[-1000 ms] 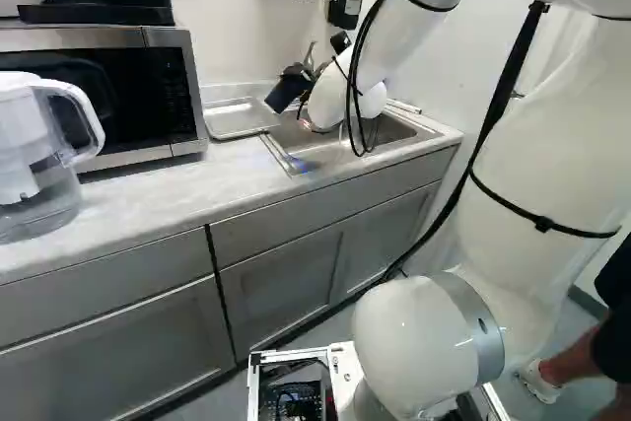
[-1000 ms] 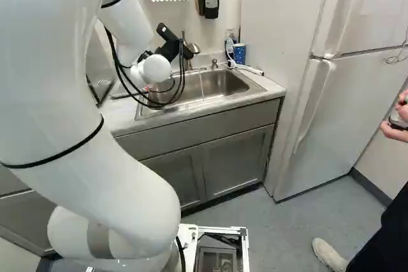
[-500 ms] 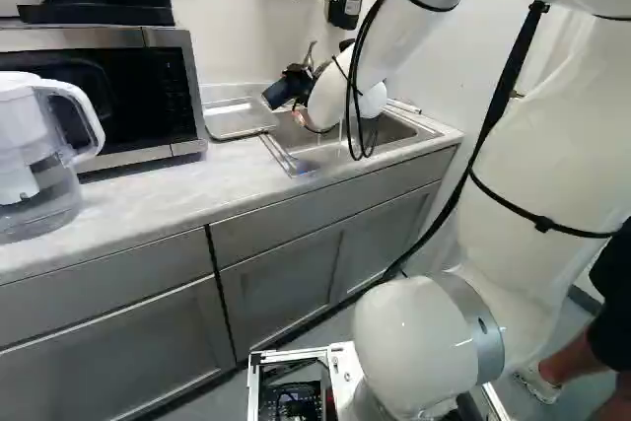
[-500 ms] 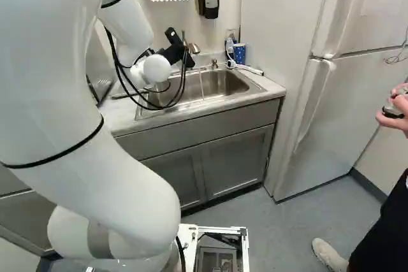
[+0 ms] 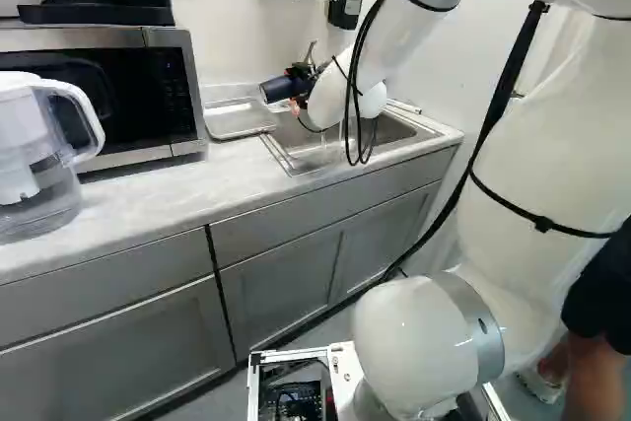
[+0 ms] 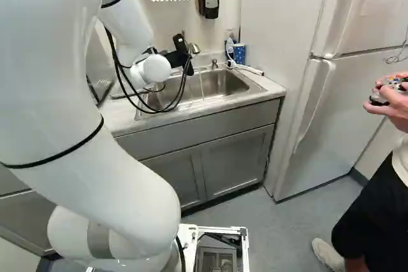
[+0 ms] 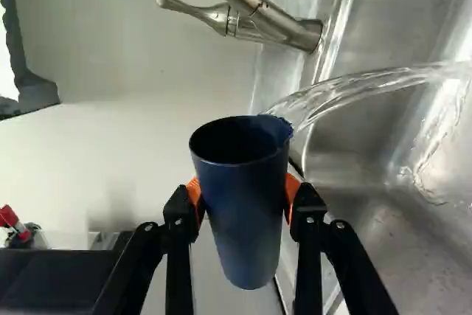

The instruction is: Rinse the cup and place it in the tray

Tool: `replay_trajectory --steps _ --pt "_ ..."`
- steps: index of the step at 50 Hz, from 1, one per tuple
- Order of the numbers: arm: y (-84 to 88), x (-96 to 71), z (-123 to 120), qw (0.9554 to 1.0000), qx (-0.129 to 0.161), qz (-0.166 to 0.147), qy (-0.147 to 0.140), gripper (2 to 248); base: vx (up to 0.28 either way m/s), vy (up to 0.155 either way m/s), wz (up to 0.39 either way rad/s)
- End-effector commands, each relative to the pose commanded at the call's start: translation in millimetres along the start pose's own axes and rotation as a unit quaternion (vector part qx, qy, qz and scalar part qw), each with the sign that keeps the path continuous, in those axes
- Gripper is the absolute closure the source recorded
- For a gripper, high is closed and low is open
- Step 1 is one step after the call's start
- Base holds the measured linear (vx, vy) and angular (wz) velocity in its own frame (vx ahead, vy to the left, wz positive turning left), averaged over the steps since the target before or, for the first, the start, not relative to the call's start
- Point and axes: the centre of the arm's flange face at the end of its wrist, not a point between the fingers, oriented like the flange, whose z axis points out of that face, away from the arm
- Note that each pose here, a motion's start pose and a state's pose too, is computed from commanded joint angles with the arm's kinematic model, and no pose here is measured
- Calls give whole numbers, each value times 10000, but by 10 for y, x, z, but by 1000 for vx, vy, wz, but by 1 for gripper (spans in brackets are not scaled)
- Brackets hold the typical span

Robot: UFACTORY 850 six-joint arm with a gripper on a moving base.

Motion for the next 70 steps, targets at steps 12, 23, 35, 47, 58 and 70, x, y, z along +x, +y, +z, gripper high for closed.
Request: replay_trajectory --steps 12,23,35,47,58,70 --pt "0 0 0 9980 0 630 0 126 0 0 0" --pt "0 0 0 9927 0 1205 0 126 0 0 0" --pt "0 0 0 9830 0 1838 0 126 0 0 0" --pt "0 0 0 9697 0 2443 0 126 0 0 0" --pt "0 0 0 9540 0 2999 0 126 0 0 0" --pt "0 0 0 9422 0 3349 0 126 0 0 0"
